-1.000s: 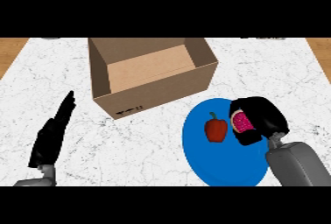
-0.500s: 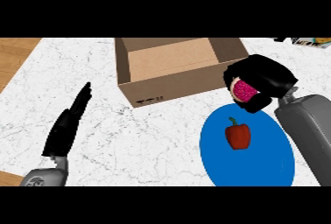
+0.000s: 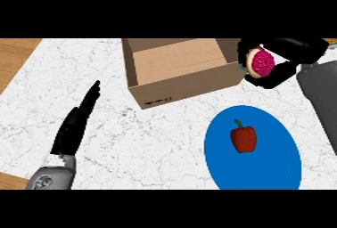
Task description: Pick the cupcake from the plate and place it in the cardboard box
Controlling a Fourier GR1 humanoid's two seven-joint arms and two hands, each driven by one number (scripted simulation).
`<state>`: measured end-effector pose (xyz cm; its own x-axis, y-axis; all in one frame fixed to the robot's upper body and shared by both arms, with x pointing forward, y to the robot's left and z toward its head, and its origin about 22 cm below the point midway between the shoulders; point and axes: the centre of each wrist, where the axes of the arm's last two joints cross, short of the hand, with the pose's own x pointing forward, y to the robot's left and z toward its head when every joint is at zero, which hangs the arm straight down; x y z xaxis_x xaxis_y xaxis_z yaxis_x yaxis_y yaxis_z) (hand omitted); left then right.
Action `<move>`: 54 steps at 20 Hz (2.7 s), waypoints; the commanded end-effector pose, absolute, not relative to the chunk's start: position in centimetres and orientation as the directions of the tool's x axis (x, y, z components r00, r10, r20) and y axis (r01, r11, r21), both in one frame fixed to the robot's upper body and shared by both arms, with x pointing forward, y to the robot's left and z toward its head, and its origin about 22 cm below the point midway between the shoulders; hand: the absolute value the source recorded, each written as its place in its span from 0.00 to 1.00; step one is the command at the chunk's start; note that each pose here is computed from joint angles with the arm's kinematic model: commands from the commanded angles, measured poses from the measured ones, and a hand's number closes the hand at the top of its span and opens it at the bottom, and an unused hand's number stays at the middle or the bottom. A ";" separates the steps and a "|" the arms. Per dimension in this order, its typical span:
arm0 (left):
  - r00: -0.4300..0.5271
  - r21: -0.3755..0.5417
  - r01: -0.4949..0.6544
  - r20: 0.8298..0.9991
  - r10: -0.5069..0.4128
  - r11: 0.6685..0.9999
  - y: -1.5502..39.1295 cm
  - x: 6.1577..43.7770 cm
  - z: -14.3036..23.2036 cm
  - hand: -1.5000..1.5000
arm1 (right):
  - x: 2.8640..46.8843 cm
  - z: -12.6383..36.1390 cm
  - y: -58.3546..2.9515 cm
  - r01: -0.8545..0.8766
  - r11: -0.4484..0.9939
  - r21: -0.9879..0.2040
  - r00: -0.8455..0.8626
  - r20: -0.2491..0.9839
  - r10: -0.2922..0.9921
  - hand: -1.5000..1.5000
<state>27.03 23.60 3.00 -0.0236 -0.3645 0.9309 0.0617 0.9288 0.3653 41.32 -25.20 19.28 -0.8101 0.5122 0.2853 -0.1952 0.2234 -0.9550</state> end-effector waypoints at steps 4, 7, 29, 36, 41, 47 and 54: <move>-0.001 0.368 0.040 0.930 -0.368 0.929 24.1 27.3 2.7 0.50 | 44.0 22.2 -25.0 -0.379 0.386 -0.841 -0.865 0.470 0.175 1.00; -0.002 0.374 0.052 0.927 -0.374 0.926 23.4 27.4 2.9 0.50 | 44.8 23.4 -23.8 -0.413 0.407 -0.815 -0.864 0.492 0.108 1.00; 0.057 0.378 -0.013 0.925 -0.376 0.926 27.0 26.1 1.4 0.50 | 46.3 21.9 -6.6 -0.519 0.144 -0.842 -0.840 0.534 0.095 1.00; 0.062 0.375 -0.043 0.926 -0.373 0.926 26.5 27.0 2.5 0.50 | 44.9 15.3 -2.9 -0.553 0.073 -0.830 -0.807 0.555 0.200 0.00; 0.043 0.375 -0.014 0.926 -0.374 0.927 26.2 26.9 2.4 0.50 | 45.1 14.9 -3.2 -0.570 0.104 -0.815 -0.795 0.579 0.181 0.00; 0.028 0.375 -0.005 0.927 -0.375 0.927 25.1 27.3 2.4 0.50 | 45.3 14.4 -4.0 -0.704 0.289 -0.649 -0.652 0.751 0.100 0.00; 0.020 0.371 -0.013 0.928 -0.371 0.928 25.6 27.4 3.0 0.50 | 46.3 16.7 -5.1 -0.783 0.489 -0.384 -0.457 0.889 -0.035 0.00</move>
